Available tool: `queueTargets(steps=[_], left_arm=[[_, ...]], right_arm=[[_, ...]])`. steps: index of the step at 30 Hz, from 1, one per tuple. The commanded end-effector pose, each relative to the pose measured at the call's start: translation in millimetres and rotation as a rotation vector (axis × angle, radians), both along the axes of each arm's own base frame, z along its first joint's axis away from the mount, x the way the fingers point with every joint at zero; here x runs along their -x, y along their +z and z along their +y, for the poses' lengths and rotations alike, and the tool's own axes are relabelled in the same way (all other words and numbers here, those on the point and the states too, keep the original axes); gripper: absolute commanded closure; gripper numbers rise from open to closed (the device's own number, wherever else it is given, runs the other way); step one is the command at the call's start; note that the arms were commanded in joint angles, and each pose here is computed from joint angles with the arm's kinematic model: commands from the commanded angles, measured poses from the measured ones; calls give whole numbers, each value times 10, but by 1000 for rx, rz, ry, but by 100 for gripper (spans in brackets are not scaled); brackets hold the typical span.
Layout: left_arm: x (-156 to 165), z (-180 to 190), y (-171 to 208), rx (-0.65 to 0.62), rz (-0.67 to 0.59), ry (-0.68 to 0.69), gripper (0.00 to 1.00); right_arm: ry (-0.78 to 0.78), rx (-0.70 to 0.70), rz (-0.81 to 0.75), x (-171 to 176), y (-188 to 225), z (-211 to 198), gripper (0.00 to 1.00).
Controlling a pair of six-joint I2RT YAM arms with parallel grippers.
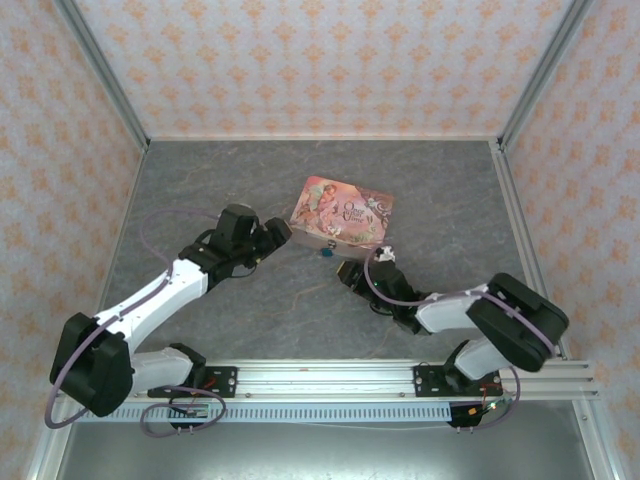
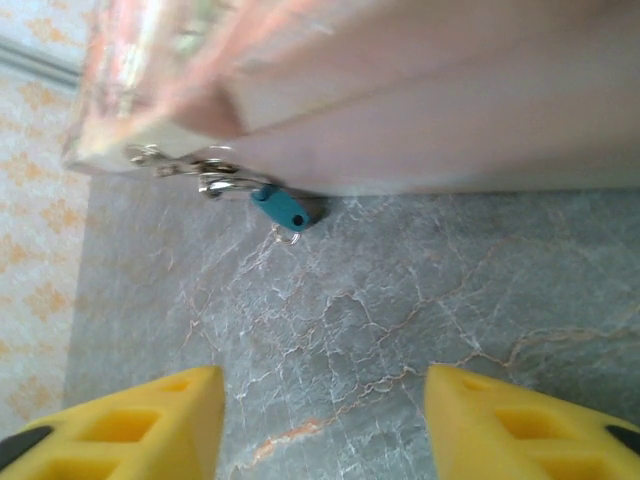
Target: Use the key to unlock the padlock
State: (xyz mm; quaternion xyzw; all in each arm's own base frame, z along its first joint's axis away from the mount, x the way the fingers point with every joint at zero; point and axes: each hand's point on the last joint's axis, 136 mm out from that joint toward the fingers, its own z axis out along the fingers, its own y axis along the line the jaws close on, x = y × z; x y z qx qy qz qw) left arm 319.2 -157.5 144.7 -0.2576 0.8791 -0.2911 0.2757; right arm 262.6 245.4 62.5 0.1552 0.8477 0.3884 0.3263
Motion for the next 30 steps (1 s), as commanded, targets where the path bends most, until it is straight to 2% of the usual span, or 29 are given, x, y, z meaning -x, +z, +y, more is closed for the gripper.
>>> queueTargets(steps=[1, 5, 8, 14, 20, 24, 30], left_arm=[[-163, -41, 133, -23, -53, -65, 16], [-351, -117, 146, -57, -68, -139, 15], [-506, -176, 101, -111, -72, -204, 15], [-829, -367, -21, -147, -59, -322, 16], [-1080, -401, -200, -226, -26, -371, 18], [-1126, -443, -334, -228, 9, -392, 22], [-1026, -425, -591, -215, 74, -387, 29]], right_arm=[[22, 103, -57, 40, 63, -145, 35], [41, 102, -137, 86, 303, -205, 13], [45, 82, -182, 133, 452, -260, 1], [56, 49, -190, 222, 508, -321, 0], [107, 40, -214, 281, 529, -274, 0], [154, 20, -243, 289, 579, -176, 0], [176, -5, -271, 230, 626, -61, 0]])
